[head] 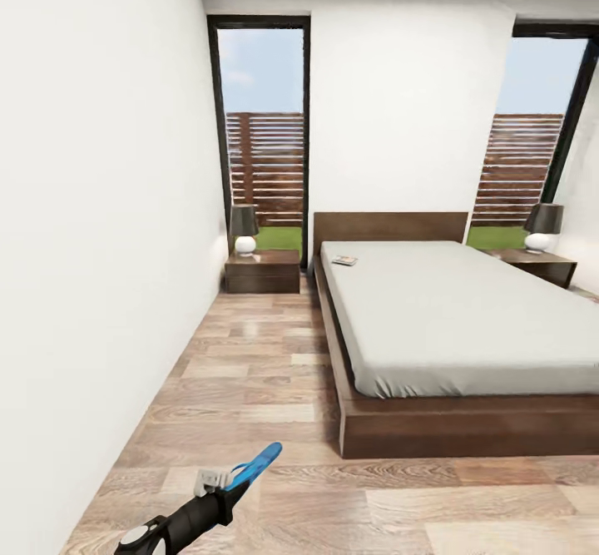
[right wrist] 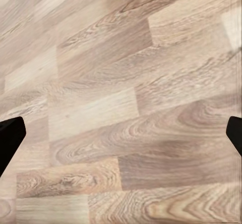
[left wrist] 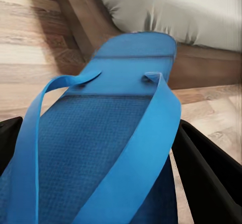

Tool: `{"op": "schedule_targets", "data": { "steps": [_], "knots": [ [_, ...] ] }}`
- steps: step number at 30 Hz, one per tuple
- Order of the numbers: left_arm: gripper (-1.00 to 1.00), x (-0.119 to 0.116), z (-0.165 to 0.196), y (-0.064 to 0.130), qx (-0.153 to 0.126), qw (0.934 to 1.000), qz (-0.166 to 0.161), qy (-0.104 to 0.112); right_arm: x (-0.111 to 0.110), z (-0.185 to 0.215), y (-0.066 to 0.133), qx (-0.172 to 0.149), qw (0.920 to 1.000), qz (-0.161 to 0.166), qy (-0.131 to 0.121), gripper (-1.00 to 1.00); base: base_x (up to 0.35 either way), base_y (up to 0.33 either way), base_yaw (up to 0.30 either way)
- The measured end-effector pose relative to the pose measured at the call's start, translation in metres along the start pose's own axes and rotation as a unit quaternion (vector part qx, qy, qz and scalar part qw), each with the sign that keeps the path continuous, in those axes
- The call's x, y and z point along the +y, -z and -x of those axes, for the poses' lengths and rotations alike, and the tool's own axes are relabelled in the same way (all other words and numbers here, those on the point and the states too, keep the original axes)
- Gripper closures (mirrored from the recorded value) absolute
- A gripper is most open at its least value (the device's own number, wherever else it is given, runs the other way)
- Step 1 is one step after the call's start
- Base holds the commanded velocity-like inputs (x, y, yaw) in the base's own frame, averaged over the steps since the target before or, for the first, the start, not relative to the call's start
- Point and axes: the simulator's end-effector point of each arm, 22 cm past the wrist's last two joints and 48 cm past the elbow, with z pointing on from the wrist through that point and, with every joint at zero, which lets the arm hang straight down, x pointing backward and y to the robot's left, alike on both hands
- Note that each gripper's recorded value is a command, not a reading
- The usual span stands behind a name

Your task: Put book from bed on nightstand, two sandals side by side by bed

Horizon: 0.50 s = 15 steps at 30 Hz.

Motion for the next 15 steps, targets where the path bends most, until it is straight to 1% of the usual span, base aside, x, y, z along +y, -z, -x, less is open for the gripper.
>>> {"op": "schedule_targets", "data": {
  "steps": [15],
  "knots": [
    [1.00, -0.0010, 0.0027, 0.0005, -0.003, 1.0000, -0.001, -0.001, 0.0016, 0.0021, 0.0004, -0.003, 1.0000, 0.002, 0.001, -1.00, 0.000, 0.000, -0.300]
  ]
}}
